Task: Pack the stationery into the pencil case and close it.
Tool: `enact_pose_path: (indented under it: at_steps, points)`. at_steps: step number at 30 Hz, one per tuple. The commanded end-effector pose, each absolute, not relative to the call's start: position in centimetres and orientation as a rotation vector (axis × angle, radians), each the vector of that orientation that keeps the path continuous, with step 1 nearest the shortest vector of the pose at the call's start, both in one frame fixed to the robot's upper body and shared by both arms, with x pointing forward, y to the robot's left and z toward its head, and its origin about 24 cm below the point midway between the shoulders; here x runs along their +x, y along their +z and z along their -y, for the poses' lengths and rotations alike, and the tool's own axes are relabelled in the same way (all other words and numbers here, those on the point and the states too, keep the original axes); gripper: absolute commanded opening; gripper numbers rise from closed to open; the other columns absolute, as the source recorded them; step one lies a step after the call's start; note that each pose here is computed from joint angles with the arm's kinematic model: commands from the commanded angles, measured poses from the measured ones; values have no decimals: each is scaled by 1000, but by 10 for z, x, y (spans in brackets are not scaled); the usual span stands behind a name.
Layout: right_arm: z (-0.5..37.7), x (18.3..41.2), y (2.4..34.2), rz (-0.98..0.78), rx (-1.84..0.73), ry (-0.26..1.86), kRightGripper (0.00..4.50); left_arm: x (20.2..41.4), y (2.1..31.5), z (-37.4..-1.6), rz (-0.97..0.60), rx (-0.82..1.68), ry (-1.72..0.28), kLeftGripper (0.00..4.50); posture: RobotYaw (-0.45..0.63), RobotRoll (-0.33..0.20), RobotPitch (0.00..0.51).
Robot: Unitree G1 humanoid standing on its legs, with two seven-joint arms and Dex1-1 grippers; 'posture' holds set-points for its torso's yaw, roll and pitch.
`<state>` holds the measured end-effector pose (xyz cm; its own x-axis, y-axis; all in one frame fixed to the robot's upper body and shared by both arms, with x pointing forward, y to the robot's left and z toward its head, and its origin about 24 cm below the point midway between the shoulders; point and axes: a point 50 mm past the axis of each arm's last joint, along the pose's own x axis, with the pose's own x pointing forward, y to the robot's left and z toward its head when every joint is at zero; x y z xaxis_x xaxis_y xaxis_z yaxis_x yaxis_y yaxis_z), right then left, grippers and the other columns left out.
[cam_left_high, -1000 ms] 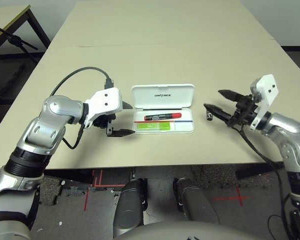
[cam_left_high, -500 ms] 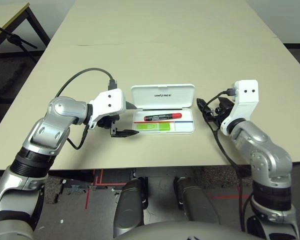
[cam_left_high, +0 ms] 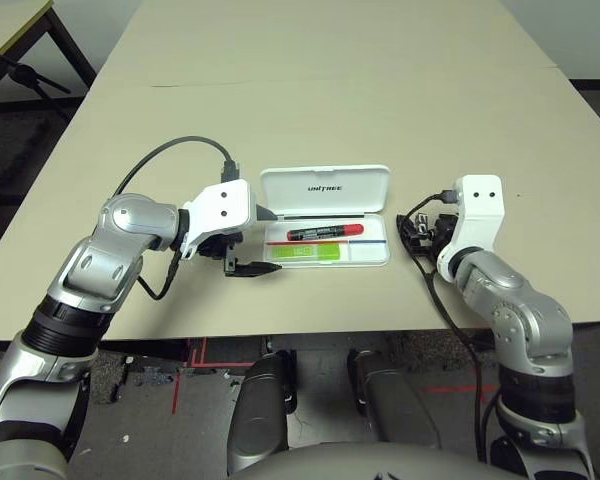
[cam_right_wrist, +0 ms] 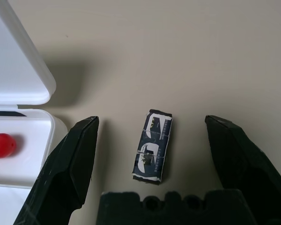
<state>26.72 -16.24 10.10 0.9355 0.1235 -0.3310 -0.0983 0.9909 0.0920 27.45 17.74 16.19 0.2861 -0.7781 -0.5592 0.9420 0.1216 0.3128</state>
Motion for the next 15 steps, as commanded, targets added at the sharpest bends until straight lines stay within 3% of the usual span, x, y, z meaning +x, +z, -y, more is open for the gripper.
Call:
enact_pose_path:
  at_steps: [1,2,5,14,15]
  points:
    - [161,266,89,-412,72,117,4500,271,163,-174,-282,698,-1294,4484,-54,0,196]
    - [161,267,89,-414,72,117,4500,271,163,-174,-283,698,-1294,4484,-53,0,196]
    - [162,268,89,-417,75,112,3885,270,163,-173,-284,696,-1293,4500,-53,0,196]
    - [171,267,93,-420,59,110,457,271,162,-171,-279,693,-1296,4500,-53,0,195]
    - [173,266,95,-416,47,113,372,271,162,-170,-279,692,-1297,4500,-53,0,195]
